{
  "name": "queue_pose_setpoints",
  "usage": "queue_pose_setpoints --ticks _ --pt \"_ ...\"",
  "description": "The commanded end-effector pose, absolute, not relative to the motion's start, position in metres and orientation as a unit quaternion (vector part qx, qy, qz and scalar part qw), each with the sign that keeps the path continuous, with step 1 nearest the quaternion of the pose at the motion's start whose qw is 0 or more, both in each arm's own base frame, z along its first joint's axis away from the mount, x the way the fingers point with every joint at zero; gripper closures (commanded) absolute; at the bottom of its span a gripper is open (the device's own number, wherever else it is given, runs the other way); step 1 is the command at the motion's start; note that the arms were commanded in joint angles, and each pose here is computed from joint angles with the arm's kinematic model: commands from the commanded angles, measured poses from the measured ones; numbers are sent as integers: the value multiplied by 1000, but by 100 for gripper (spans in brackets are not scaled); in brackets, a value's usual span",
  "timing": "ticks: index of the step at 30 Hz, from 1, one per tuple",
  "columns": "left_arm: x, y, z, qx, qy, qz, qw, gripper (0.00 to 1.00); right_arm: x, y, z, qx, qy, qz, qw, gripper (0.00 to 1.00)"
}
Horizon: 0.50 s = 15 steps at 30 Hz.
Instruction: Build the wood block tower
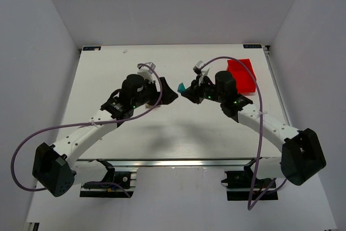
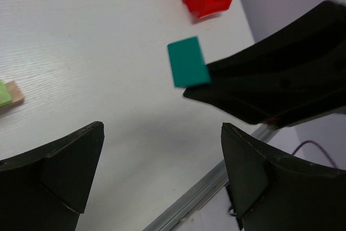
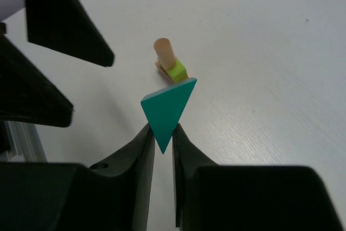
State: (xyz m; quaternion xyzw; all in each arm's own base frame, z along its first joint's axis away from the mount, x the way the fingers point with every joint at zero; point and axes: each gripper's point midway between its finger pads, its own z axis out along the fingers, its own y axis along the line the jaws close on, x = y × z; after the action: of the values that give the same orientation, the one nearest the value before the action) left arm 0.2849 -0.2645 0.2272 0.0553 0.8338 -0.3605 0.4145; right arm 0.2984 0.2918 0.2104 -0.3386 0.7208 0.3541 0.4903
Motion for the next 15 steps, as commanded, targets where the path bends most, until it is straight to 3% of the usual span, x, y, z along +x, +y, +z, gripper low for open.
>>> queue_pose_setpoints --ticks 1,6,15 --pt "287 -281 267 28 790 -435 431 2 281 309 237 -365 665 406 510 100" --pt "291 -287 278 1 763 -470 445 2 273 311 250 -366 649 417 520 100" --pt "297 -292 267 -12 767 -471 435 13 268 315 261 -365 637 417 536 100"
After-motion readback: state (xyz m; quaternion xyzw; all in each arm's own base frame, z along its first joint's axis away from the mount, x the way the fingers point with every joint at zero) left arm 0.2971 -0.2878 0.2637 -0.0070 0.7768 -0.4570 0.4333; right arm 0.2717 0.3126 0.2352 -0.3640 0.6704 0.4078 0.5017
